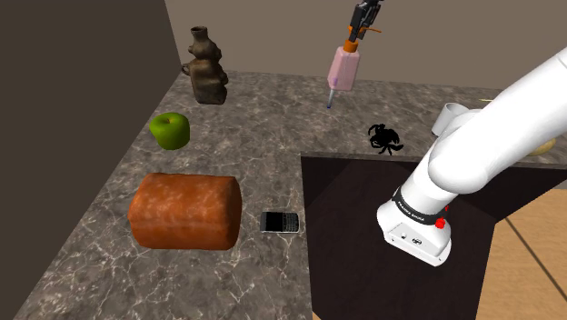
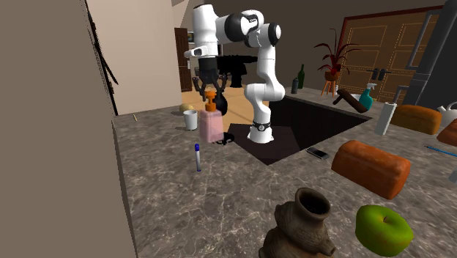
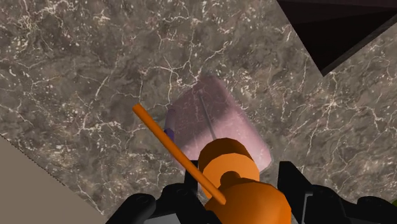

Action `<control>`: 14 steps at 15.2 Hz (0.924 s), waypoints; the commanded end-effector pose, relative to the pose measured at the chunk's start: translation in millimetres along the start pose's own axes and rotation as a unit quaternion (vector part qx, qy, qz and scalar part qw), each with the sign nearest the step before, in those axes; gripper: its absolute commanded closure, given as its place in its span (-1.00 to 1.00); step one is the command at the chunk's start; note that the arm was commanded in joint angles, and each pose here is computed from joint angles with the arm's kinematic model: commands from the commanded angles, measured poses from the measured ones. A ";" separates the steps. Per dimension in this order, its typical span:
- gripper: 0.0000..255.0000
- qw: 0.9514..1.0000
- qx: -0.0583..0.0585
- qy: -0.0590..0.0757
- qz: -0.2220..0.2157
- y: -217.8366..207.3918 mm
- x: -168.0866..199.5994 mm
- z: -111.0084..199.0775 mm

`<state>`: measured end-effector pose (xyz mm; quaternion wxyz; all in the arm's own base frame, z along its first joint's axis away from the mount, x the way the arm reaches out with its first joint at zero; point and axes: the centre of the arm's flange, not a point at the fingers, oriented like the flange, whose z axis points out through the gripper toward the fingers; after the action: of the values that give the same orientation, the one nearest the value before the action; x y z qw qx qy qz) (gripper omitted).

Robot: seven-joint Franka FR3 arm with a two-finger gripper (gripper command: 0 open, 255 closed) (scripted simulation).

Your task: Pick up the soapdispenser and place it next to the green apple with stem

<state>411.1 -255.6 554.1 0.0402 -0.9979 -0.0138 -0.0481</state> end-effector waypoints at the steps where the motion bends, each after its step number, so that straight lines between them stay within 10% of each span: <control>1: 1.00 1.000 0.000 0.000 0.000 -0.8 1.0 -10.6; 14: 1.00 1.000 0.000 0.000 0.000 -6.3 7.6 -78.7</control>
<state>412.0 -255.6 627.9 0.0402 -0.9979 -0.0138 -0.0481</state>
